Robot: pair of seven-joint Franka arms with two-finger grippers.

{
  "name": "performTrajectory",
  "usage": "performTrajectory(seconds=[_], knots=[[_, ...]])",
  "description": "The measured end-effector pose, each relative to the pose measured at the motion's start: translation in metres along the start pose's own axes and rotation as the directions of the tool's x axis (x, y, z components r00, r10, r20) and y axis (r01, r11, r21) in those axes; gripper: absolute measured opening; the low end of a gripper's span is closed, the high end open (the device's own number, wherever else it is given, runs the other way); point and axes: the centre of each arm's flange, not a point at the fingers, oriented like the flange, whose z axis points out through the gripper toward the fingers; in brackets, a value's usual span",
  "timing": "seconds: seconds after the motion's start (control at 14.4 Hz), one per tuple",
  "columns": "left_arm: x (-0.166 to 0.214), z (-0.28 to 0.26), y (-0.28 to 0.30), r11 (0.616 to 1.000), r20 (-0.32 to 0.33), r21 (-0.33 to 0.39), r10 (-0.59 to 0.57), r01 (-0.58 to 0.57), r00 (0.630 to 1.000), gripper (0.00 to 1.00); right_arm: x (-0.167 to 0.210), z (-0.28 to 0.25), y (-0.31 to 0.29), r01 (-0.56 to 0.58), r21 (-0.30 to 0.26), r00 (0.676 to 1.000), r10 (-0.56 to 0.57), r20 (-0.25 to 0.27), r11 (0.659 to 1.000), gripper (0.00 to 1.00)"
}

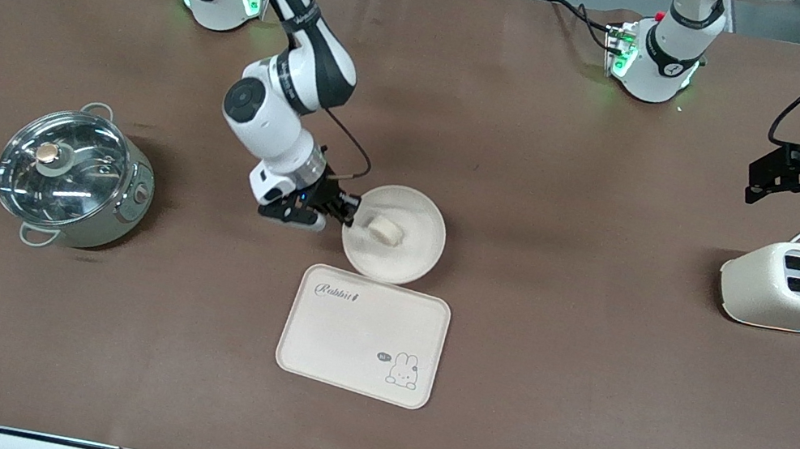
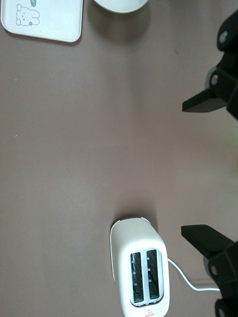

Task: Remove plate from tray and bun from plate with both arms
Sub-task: 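Set the plate with bun on the table beyond the tray, right gripper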

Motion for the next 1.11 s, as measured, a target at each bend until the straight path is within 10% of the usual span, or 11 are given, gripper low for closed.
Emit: performTrajectory(seconds=[1.11], knots=[[0.0,-0.004,-0.001,1.0,-0.009,-0.001,-0.002,0.002,1.0,1.0,-0.049,0.045,0.022,0.064,-0.02,0.996,-0.065,-0.064,0.998,0.08]])
